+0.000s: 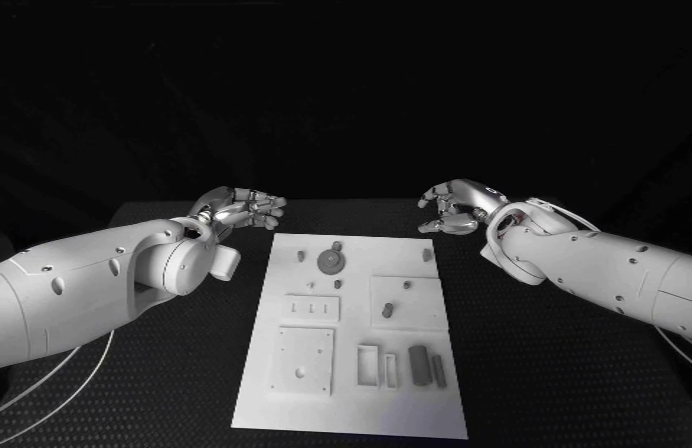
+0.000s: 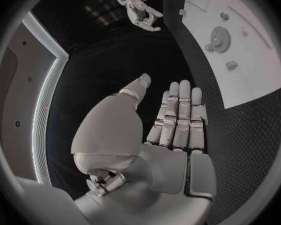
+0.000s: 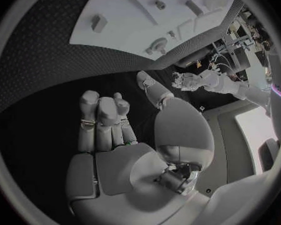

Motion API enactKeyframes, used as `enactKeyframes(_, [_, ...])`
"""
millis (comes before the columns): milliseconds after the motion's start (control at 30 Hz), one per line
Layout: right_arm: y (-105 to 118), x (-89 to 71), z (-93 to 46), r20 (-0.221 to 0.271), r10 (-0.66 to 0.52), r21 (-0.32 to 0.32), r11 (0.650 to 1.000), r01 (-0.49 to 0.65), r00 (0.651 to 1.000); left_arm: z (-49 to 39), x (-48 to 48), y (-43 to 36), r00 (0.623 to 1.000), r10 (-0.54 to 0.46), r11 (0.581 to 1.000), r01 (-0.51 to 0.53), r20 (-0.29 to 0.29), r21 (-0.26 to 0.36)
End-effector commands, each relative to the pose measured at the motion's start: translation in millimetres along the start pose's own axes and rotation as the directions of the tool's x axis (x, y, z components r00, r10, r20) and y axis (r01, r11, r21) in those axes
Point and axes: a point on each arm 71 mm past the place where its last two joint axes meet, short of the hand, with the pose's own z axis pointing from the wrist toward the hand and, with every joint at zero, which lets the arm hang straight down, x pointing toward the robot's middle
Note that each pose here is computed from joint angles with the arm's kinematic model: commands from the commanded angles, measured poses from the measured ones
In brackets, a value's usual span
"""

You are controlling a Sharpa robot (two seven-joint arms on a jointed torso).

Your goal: Assemble the parts on the task board

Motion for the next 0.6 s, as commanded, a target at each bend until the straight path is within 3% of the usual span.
enactKeyframes(33, [-9,7.2,-4.4,-0.061,0.046,-0.009,0.999,-0.047,0.997,0.9,3.1,-1.8,1.0,0.001,1.0,-0.001,-0.018,0.015])
enactKeyframes(267, [-31,26.4,-8.8,-0.095,0.037,0.038,0.999,-0.034,0.995,1.0,2.7,-1.2,1.0,0.001,1.0,-0.001,-0.019,0.014])
enactKeyframes(600, [-39,46.2,-12.8,-0.131,0.042,0.054,0.998,-0.035,0.991,1.0,2.1,2.1,1.0,0.0,1.0,0.0,-0.018,0.008])
